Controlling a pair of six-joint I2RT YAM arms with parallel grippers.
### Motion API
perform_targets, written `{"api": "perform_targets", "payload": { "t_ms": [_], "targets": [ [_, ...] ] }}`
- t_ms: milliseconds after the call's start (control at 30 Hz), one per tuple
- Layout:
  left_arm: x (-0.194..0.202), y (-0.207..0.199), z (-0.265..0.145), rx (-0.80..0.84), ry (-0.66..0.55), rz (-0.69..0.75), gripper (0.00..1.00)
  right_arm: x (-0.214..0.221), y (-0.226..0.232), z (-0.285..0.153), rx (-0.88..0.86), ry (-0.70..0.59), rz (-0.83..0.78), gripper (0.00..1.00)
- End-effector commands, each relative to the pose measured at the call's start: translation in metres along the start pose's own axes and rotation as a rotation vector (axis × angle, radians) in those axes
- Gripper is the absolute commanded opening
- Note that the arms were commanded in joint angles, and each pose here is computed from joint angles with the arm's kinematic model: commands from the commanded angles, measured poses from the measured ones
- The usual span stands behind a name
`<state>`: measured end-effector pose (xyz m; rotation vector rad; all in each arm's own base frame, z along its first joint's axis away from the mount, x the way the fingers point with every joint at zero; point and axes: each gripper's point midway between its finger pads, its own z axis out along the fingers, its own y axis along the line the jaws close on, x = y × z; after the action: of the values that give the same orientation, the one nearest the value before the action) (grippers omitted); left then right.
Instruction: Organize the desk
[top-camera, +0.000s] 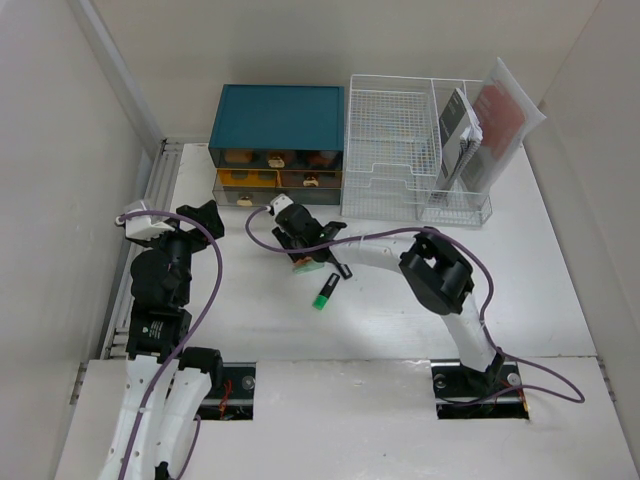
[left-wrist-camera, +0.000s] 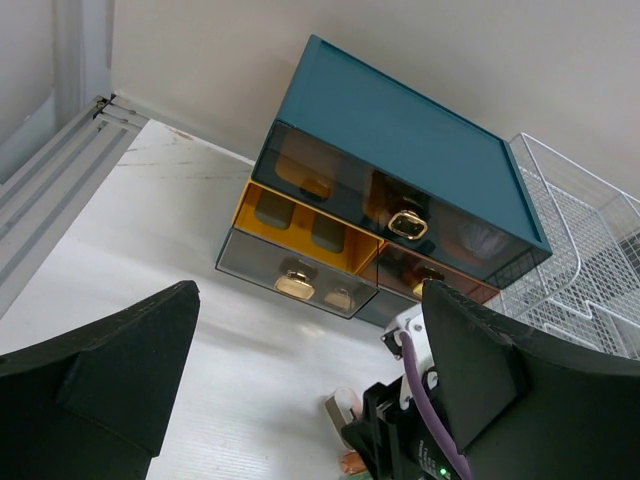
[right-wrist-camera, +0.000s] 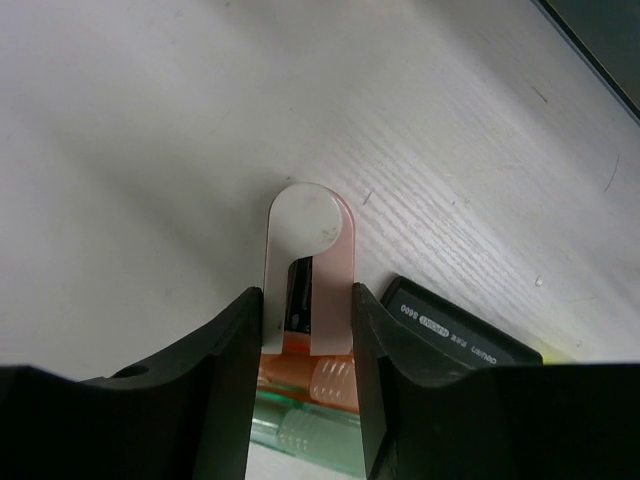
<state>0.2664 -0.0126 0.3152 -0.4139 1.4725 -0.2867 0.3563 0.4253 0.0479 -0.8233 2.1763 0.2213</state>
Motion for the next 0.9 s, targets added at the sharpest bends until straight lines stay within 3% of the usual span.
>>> {"api": "perform_targets", "payload": {
  "t_ms": [0, 200, 333, 600, 867],
  "targets": [
    [-0.013, -0.008, -0.002, 0.028, -0.043, -0.016, 0.92, -0.063, 0.002, -0.052, -0.088, -0.131, -0.089, 0.15],
    [-0.013, -0.008, -0.002, 0.028, -0.043, -0.016, 0.92, -0.079, 0.040, -0.105, -0.400, -0.173, -0.314, 0.04],
    [-0.013, -0.008, -0.002, 0.028, -0.043, -0.016, 0.92, -0.100, 0.048, -0.128, -0.467, -0.231, -0.377, 0.03],
    [-0.013, -0.008, -0.002, 0.028, -0.043, -0.016, 0.92, -0.173, 0.029, -0.155, -0.345, -0.413, -0.400, 0.00],
    [-0.014, -0.006, -0.002, 0.019, -0.047, -0.016, 0.92, -0.207, 0.009, -0.136, -0.171, -0.510, -0.467, 0.00]
  ]
}}
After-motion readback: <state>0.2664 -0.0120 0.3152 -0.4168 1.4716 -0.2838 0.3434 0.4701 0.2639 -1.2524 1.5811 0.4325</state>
